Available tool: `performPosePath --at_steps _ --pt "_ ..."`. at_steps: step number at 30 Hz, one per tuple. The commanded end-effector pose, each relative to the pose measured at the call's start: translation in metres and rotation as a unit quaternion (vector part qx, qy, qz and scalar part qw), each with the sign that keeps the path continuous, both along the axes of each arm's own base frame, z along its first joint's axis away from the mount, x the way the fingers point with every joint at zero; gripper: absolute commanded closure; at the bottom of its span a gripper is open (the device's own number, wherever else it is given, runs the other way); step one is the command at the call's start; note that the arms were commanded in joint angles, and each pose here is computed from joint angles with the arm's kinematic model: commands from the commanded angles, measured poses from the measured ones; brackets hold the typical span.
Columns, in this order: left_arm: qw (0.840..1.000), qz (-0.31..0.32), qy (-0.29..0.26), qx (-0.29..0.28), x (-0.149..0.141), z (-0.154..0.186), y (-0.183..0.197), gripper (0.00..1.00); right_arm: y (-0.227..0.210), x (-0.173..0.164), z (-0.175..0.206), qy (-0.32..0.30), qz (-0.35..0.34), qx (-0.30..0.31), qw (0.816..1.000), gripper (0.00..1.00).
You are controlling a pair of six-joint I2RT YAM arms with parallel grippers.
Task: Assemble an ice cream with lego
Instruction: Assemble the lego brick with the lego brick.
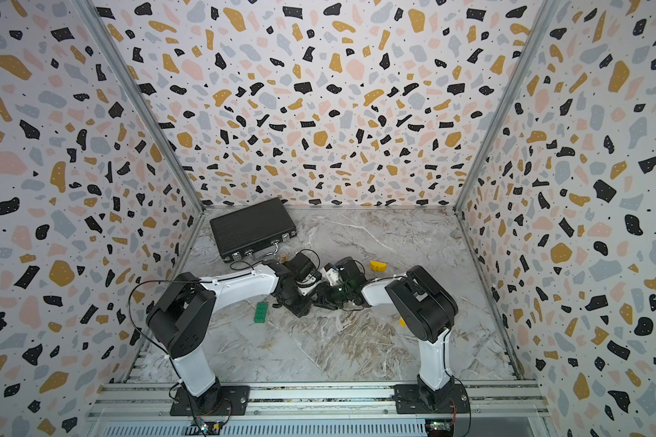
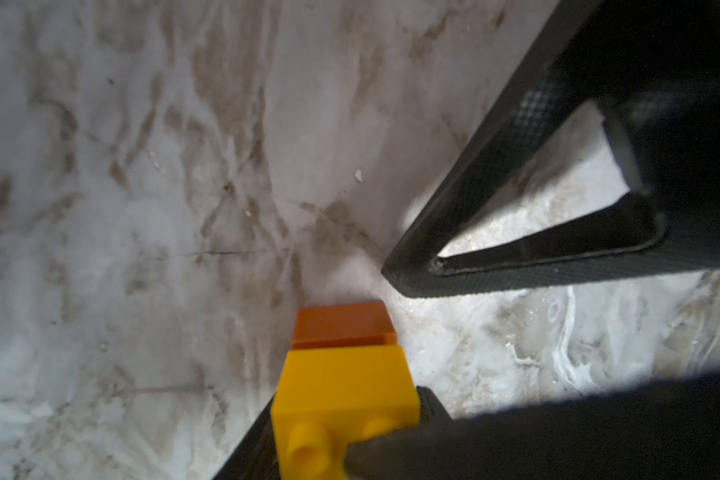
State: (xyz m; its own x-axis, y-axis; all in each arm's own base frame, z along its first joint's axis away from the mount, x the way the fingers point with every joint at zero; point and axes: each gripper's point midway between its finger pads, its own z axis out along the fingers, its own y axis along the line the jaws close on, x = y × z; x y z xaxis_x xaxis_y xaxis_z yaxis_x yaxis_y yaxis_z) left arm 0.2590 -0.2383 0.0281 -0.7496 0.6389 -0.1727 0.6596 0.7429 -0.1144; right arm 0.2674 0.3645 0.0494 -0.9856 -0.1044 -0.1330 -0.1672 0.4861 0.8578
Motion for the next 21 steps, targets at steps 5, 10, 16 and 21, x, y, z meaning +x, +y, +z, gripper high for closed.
performPosePath --at_steps 5,10,16,21 --pt "1.000 -0.015 -0.008 -0.020 -0.006 0.010 -0.007 0.45 -0.001 0.004 -0.013 0.018 -0.004 -0.029 0.999 0.59" --pt "0.999 -0.014 -0.019 -0.034 -0.006 0.021 -0.007 0.40 -0.007 0.005 -0.025 0.026 -0.009 -0.058 0.998 0.63" --pt "0.998 -0.010 -0.033 -0.059 -0.005 0.034 -0.011 0.37 -0.010 0.006 -0.028 0.027 -0.015 -0.069 0.997 0.66" --pt "0.996 -0.001 -0.042 -0.073 -0.003 0.045 -0.010 0.38 -0.012 0.008 -0.027 0.020 -0.016 -0.074 0.997 0.67"
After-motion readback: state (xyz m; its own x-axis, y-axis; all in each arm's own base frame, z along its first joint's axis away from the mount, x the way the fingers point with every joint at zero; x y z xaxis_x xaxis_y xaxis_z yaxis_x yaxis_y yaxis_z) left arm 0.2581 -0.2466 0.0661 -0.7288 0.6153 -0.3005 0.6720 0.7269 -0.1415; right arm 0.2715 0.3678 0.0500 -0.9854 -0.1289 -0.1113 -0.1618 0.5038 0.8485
